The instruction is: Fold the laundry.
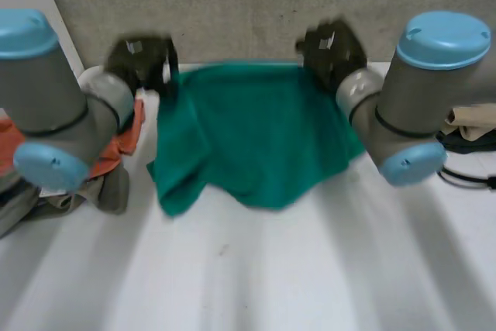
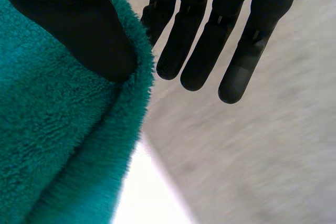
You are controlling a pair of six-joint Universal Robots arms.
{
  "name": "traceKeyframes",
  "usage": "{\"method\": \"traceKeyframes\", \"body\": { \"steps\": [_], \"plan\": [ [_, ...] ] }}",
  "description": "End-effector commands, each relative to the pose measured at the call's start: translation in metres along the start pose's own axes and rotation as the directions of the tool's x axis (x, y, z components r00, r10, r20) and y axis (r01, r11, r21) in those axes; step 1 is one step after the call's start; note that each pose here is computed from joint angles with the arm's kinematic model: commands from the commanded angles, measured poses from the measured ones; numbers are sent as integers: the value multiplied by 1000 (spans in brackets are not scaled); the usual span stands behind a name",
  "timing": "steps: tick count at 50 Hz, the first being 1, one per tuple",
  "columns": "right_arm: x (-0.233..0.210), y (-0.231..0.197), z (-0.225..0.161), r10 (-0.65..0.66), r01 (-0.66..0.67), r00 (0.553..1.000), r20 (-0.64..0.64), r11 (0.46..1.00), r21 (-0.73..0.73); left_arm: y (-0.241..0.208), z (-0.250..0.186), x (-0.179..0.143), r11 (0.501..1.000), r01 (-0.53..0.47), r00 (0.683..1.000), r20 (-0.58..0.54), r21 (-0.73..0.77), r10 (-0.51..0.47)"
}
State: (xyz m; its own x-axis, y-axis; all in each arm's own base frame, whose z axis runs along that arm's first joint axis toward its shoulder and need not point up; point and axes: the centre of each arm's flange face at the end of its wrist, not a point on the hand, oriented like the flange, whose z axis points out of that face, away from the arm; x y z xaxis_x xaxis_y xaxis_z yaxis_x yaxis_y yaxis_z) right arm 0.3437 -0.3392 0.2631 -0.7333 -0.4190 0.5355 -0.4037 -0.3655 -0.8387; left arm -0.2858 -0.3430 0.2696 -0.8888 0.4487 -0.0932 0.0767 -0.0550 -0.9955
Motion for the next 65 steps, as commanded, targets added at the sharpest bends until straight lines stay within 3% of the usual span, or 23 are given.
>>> {"method": "traceKeyframes", "body": {
  "steps": [1, 5, 10, 16, 20, 25, 29, 33, 41, 54, 65],
  "plan": [
    [66, -88, 12, 115, 24, 954, -277, 892, 452, -123, -2, -21, 850, -39, 997, 82, 525, -5],
    [69, -108, -2, 95, 39, 965, -243, 867, 496, -139, -16, -22, 843, -39, 997, 72, 537, 0],
    [54, -103, -19, 58, 2, 990, -129, 907, 421, -120, -32, -21, 918, -23, 1000, 18, 395, 17],
    [-5, -49, -46, 27, -42, 994, 102, 987, 154, -53, -55, -17, 998, 24, 999, -32, 64, -22],
    [-50, -1, -71, 9, 0, 966, 257, 999, -35, 8, -77, -8, 980, 45, 997, -54, -191, -56],
    [-94, 45, -94, -16, 77, 931, 366, 985, -155, 80, -80, -10, 936, -20, 998, -58, -352, 0],
    [-104, 65, -98, -26, 108, 932, 362, 972, -207, 118, -77, -10, 906, -110, 994, -72, -408, 88],
    [-101, 66, -98, -6, 89, 945, 326, 967, -237, 125, -78, -8, 893, -157, 987, -79, -422, 137],
    [-95, 58, -104, 62, 14, 952, 298, 969, -249, 98, -91, 0, 936, -70, 997, -44, -346, 58],
    [-98, 62, -106, 68, 15, 950, 304, 965, -262, 117, -138, -5, 882, -65, 996, 21, -467, 85],
    [-106, 62, -111, 71, 19, 943, 324, 964, -266, 144, -114, -32, 881, -54, 995, 45, -470, 86]
  ]
}}
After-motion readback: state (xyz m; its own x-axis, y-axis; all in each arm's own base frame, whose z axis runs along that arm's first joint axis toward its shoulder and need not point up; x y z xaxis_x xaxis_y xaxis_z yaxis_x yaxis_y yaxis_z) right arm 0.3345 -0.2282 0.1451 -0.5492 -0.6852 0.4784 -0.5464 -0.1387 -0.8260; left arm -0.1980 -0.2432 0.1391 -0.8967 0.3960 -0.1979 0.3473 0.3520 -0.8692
